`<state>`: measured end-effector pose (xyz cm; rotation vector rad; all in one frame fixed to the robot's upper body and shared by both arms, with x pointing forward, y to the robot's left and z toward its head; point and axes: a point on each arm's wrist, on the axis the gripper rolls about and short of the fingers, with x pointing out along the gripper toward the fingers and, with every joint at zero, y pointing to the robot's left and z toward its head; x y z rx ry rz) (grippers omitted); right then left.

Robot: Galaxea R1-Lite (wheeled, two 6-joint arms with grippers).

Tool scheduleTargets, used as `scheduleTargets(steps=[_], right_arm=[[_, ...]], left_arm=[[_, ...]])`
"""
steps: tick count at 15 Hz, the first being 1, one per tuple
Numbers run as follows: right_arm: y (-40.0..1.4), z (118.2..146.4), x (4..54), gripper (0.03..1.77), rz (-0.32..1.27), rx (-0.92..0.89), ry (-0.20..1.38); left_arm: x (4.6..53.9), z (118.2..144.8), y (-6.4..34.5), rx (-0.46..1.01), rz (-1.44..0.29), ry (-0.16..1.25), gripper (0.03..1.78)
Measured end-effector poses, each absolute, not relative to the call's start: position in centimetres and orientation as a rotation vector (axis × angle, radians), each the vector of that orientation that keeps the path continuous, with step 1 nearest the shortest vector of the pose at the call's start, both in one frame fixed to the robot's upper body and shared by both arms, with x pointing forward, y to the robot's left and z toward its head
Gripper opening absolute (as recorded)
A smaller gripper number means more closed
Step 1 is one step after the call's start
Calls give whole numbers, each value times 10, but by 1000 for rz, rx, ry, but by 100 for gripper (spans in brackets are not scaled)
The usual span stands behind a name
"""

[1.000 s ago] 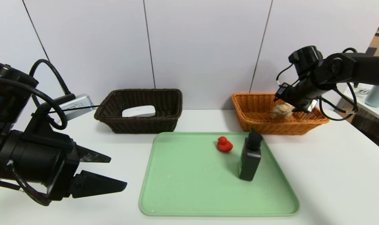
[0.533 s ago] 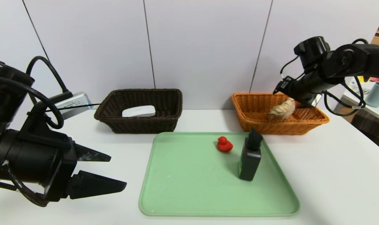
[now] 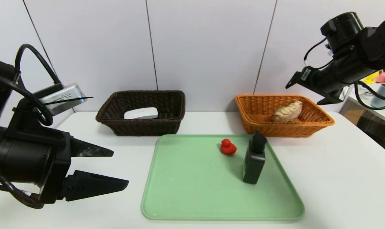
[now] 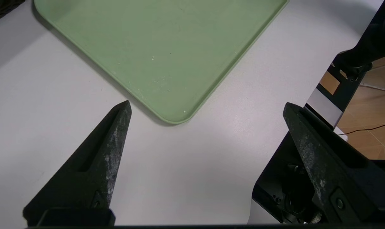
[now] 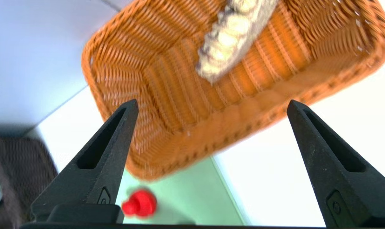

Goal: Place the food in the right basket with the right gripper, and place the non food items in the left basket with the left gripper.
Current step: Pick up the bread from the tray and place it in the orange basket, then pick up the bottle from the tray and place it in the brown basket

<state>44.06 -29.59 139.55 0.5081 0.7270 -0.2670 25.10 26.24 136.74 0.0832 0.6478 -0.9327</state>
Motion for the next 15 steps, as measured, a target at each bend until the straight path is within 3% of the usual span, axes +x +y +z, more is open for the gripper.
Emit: scheduleTargets(steps=[8,15], right_arm=[[-293,1446,339,168,-87,399,810],[-302,1429,263,169,-52,296,918]], left_arm=[[253,1369,261,85,-934,609,169],[262,1364,229,107,-1049,595,169]])
